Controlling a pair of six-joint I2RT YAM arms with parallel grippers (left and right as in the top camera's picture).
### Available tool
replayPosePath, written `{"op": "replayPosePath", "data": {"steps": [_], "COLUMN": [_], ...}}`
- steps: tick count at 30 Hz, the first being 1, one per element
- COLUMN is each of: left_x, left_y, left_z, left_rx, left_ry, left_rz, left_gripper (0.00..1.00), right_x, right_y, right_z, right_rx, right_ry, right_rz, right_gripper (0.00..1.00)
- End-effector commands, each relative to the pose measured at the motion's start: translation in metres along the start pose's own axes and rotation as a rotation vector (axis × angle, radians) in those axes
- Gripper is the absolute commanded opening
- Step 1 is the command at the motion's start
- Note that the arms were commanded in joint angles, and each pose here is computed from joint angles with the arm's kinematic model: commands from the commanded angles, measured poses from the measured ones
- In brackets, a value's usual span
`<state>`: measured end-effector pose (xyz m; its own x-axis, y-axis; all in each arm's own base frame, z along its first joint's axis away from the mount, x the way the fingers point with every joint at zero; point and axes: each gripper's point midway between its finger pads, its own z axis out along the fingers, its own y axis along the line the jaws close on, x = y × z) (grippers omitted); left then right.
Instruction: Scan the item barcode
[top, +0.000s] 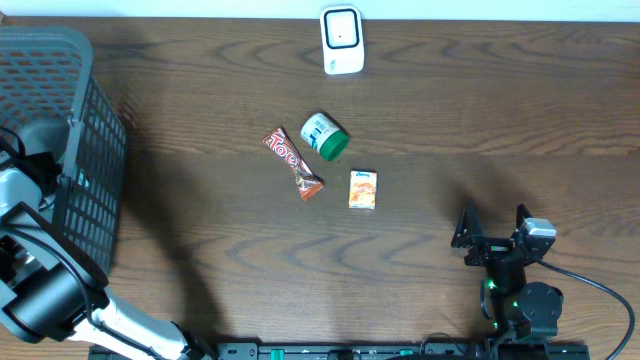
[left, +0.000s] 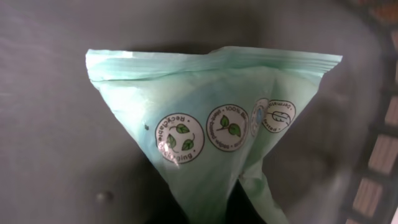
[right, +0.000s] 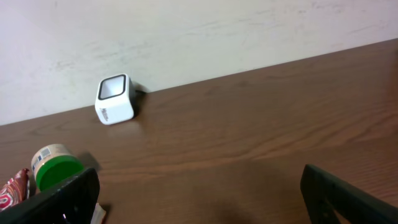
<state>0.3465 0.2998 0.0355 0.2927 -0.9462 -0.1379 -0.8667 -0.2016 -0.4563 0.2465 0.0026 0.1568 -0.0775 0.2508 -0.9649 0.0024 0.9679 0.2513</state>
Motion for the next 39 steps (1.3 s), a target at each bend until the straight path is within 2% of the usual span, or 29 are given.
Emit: {"op": "replayPosePath", "data": {"steps": [1, 5, 8, 17, 22, 25, 28, 32, 36, 39], "left_x": [0.044, 0.042, 0.032, 0.0, -0.001, 0.012, 0.055, 0.138, 0.232, 0.285], "left_y": [0.036, 0.009, -0.022, -0.078, -0.097, -0.109, -0.122, -0.13, -0.121, -0.099], "left_z": [0.025, 0.005, -0.028, -0.16, -0.227, -0.268, -0.309, -0.338, -0.341, -0.319], "left_rx": [-0.082, 0.013, 0.116, 0.379, 0.538, 0.663, 0.812, 0.922, 0.933, 0.832], "left_ry": [0.192, 0.214, 0.178, -0.063, -0.132, -0.112, 0.008, 0.184, 0.337, 0.362], "left_rz": [0.031, 0.034, 0.052, 0.099, 0.127, 0.163, 0.265, 0.487, 0.722, 0.887], "left_gripper": [0.07, 0.07, 0.07, 0.07, 0.07, 0.07, 0.07, 0.07, 0.07, 0.07], "right_x": [0.001, 0.001, 0.001, 0.001, 0.001, 0.001, 0.001, 0.001, 0.001, 0.001], "right_y": [0.004, 0.004, 0.004, 0.004, 0.004, 0.004, 0.004, 0.004, 0.004, 0.004], "right_z": [0.0, 0.0, 0.0, 0.0, 0.0, 0.0, 0.0, 0.0, 0.0, 0.0], "right_rx": [-0.013, -0.013, -0.013, -0.014, -0.013, -0.014, -0.013, -0.013, -0.014, -0.013], "right_ry": [0.004, 0.004, 0.004, 0.004, 0.004, 0.004, 0.004, 0.004, 0.004, 0.004], "right_rz": [0.007, 0.007, 0.007, 0.007, 0.007, 0.007, 0.007, 0.007, 0.007, 0.007], "right_gripper": [0.99, 0.99, 0.99, 0.99, 0.99, 0.99, 0.99, 0.99, 0.99, 0.99]}}
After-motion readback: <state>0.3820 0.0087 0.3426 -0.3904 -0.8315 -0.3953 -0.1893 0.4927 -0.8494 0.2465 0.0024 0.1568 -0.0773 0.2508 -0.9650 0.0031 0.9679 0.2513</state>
